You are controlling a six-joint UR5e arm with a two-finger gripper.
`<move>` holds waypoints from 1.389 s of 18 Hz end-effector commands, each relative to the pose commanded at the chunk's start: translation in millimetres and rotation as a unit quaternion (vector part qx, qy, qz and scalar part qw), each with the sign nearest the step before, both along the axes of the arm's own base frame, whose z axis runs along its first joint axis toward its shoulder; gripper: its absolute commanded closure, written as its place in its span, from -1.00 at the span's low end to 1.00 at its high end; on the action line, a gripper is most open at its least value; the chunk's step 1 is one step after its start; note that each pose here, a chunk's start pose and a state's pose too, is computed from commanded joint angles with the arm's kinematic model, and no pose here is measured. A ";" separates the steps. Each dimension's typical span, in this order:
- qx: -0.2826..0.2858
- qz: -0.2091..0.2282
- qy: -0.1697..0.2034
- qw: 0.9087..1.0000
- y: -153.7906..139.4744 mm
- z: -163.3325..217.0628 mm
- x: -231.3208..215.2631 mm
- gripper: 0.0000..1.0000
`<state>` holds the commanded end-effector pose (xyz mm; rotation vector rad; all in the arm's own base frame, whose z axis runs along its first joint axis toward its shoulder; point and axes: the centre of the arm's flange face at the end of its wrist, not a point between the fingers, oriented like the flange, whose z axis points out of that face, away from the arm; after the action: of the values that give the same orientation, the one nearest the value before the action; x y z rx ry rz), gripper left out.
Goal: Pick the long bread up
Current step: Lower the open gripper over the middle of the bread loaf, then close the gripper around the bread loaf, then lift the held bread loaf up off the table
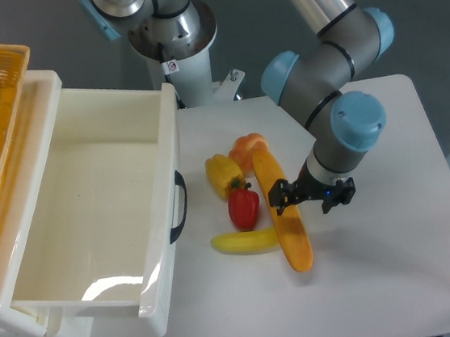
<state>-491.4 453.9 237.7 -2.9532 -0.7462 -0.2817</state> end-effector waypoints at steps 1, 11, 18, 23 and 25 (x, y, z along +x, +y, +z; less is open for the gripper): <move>-0.001 -0.002 0.000 1.000 2.6 -5.0 -0.8 -1.00; -0.002 -0.014 0.002 1.000 11.7 -16.9 0.7 -0.92; -0.011 -0.032 0.009 0.999 15.0 -22.2 -3.6 0.34; -0.023 -0.054 0.033 0.998 16.8 -12.9 -11.7 0.68; -0.023 -0.093 0.041 0.995 16.0 -9.2 -11.1 0.68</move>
<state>-502.4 470.0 228.5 -3.0605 -0.4751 -0.1547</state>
